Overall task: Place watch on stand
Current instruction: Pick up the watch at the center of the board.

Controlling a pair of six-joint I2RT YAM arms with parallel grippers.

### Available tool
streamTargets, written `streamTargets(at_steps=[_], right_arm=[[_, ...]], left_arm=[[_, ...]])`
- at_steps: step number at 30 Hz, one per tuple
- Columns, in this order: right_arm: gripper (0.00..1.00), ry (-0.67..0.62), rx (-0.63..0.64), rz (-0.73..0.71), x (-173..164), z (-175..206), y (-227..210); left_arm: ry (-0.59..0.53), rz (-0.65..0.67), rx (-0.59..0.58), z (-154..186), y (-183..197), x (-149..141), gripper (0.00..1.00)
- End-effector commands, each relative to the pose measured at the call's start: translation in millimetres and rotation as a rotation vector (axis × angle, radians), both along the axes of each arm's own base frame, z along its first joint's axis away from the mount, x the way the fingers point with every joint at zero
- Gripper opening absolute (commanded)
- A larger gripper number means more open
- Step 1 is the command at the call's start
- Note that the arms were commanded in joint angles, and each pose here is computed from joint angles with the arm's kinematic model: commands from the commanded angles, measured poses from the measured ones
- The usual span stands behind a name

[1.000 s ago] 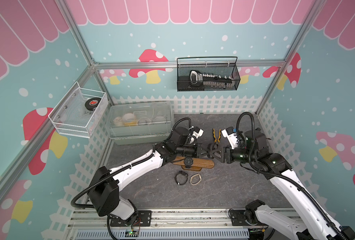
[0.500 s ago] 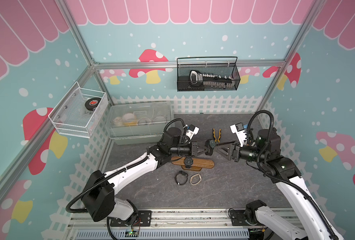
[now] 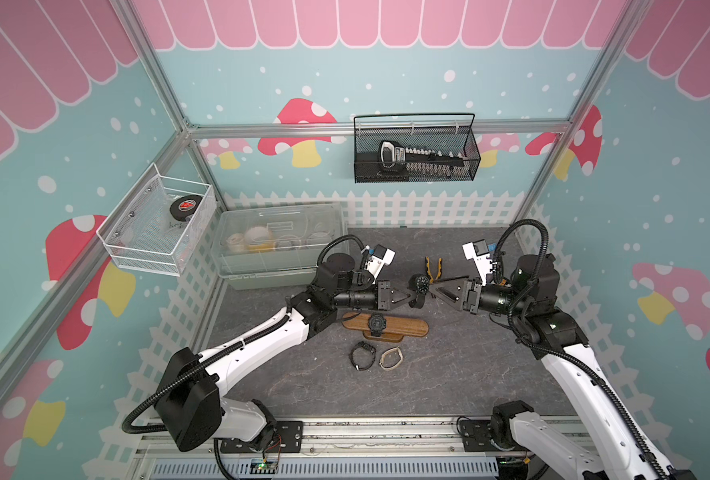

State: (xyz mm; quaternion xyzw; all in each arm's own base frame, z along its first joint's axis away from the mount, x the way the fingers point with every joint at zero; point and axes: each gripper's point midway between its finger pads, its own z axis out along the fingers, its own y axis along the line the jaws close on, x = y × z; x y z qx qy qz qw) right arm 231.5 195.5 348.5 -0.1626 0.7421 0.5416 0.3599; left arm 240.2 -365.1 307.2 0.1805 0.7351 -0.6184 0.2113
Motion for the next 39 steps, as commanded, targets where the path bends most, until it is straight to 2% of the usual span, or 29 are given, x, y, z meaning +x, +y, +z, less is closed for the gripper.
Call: streamTargets(at_steps=[1,19,31,39], right_arm=[[0.49,-0.042,0.037,0.023,-2,11,1],[0.43,-0.037,0.135,0.086,1,16,7],[0.25,-0.021,0.145,0.104,-1,10,9],[0.23,-0.002,0.161,0.099,1,7,9]], left_arm=[[-0.022,-0.019,-0.05,13,2,-5,0.0],[-0.013,-0.012,-0.049,13,0,-1,0.0],[-0.019,-0.009,-0.051,15,-3,3,0.0],[-0.034,0.018,-0.037,17,-3,9,0.0]])
